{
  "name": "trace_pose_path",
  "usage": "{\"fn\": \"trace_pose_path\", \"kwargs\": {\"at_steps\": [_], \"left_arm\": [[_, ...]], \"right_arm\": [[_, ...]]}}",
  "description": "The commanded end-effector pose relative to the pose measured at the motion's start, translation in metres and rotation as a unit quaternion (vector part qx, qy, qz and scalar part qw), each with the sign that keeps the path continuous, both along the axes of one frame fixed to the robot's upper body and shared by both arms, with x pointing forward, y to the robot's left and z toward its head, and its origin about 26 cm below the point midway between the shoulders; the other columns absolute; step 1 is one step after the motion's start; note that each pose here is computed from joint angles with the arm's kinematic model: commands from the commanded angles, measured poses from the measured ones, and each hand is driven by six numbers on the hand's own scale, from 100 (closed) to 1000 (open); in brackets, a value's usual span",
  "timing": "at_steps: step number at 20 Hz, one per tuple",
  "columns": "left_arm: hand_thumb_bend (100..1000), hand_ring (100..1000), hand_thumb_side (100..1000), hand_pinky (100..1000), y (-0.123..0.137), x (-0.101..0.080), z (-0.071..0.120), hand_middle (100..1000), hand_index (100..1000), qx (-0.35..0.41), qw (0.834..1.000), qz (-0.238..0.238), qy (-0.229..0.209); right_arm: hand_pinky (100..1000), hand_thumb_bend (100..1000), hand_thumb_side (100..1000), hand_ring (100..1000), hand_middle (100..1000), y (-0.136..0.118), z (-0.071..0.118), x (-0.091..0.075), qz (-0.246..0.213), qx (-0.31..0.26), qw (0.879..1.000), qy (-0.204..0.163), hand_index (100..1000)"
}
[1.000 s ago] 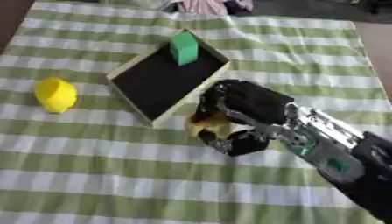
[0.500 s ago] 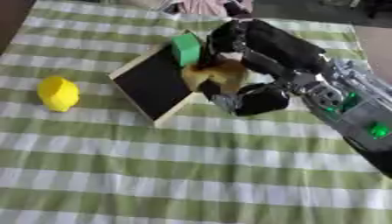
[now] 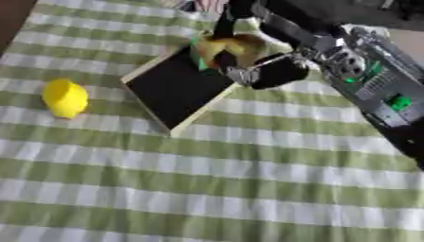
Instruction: Pick up objects on the table and place them in the box.
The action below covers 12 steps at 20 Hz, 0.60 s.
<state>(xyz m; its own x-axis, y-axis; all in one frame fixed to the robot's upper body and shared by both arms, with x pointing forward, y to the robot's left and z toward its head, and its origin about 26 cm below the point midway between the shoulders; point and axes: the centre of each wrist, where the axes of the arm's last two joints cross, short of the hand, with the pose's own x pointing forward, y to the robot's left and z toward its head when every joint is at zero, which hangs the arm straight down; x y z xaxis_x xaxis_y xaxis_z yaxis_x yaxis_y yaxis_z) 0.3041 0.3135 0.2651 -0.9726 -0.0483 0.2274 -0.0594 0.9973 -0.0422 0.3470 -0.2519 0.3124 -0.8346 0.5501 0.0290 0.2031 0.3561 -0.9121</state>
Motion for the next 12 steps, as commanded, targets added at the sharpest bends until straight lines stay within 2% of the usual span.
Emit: {"fn": "trace_pose_path", "kwargs": {"at_steps": [1, 6, 9, 12], "left_arm": [[100, 775, 554, 734, -0.006, -0.002, 0.012, 722, 847, 0.010, 1.000, -0.016, -0.022], [100, 775, 549, 735, -0.016, 0.001, 0.019, 723, 847, 0.013, 0.998, -0.043, -0.034], [100, 775, 553, 734, -0.019, 0.001, 0.021, 723, 847, 0.013, 0.998, -0.051, -0.037], [100, 775, 553, 735, -0.020, 0.002, 0.021, 723, 847, 0.013, 0.998, -0.055, -0.037]], "right_arm": [[779, 100, 100, 628, 325, 0.001, 0.012, 0.011, -0.001, 0.004, 1.000, -0.030, 418], [782, 100, 100, 631, 326, 0.013, 0.008, 0.043, -0.008, 0.014, 0.999, -0.052, 420], [794, 100, 100, 646, 333, 0.018, -0.010, 0.064, -0.024, 0.007, 0.999, -0.039, 429], [813, 100, 133, 687, 390, 0.021, -0.029, 0.078, -0.040, -0.015, 0.999, -0.029, 477]]}}
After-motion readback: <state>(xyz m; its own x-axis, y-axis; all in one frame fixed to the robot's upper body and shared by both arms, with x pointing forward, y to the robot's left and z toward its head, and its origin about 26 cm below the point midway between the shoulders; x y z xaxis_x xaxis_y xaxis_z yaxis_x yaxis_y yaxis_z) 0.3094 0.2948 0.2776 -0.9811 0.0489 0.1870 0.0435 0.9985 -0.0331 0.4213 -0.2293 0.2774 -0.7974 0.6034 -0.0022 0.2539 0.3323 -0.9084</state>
